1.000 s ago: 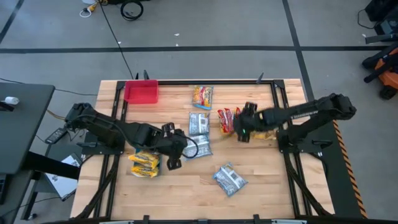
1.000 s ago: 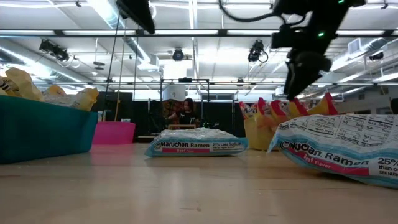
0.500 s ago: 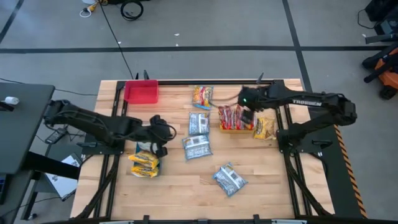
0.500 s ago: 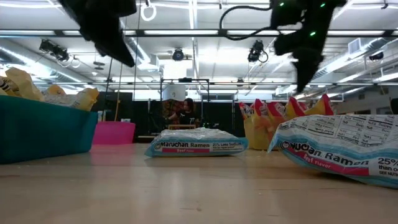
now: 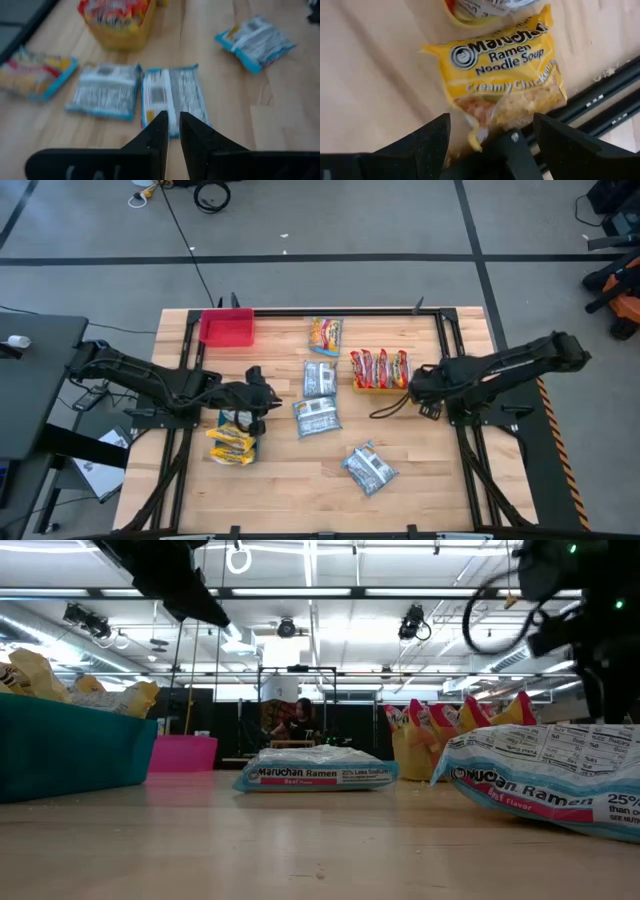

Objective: Sort Maruchan noodles
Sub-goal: Put the yellow noodle pack into the blue bin

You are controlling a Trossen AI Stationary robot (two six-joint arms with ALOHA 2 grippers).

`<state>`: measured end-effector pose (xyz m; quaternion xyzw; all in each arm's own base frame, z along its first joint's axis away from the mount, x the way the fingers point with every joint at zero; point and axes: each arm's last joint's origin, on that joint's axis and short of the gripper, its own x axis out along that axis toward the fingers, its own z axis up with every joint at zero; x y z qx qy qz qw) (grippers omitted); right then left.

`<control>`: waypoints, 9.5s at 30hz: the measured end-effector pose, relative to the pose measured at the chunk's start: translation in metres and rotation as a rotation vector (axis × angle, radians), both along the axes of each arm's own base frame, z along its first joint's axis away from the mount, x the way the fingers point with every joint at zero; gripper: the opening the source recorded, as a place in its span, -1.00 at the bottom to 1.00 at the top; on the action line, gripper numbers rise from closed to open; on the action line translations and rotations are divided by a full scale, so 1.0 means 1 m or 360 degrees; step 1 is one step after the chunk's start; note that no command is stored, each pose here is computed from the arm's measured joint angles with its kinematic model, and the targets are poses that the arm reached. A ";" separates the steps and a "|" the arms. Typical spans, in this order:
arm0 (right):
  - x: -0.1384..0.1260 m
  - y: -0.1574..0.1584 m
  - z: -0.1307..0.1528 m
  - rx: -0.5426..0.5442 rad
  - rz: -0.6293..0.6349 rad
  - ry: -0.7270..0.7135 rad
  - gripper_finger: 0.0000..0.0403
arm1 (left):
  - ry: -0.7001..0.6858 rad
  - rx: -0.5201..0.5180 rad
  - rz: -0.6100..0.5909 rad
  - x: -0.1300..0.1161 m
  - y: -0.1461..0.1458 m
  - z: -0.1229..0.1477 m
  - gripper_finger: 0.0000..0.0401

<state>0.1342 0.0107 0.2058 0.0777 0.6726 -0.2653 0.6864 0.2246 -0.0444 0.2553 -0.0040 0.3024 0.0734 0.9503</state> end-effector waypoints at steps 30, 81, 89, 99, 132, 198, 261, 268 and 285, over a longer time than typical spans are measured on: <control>0.073 0.053 -0.045 0.0468 -0.0146 0.0097 0.43 | 0.0092 -0.0111 -0.0110 -0.003 -0.005 -0.004 -0.74; 0.120 0.115 0.078 0.0451 0.0758 -0.1271 -0.98 | -0.0728 0.0792 -0.0742 0.066 -0.084 -0.006 -0.10; 0.146 0.099 0.080 0.0662 0.0915 -0.1432 -0.99 | -0.0564 0.1424 -0.0952 0.103 -0.096 -0.023 0.31; 0.155 0.089 0.074 0.0755 0.0976 -0.1387 -0.99 | -0.0489 0.1481 -0.0897 0.124 -0.085 -0.020 0.41; 0.130 0.074 0.111 0.0628 0.0977 -0.1614 -0.26 | 0.0269 0.0655 -0.0580 0.074 -0.076 0.031 -0.80; 0.109 0.128 0.047 0.0628 0.0890 -0.1445 -0.26 | 0.1867 -0.0674 0.0520 -0.040 0.028 -0.049 -0.82; 0.103 0.130 0.043 0.0558 0.1034 -0.1344 -0.27 | 0.1785 -0.0554 -0.0393 -0.036 -0.040 -0.017 -0.92; 0.104 0.128 0.043 0.0542 0.1047 -0.1344 -0.27 | 0.1742 -0.0612 -0.0252 -0.030 -0.026 -0.018 -0.85; 0.100 0.134 0.039 0.0518 0.1076 -0.1352 -0.27 | 0.1613 -0.0558 0.0048 -0.043 -0.016 0.013 -0.45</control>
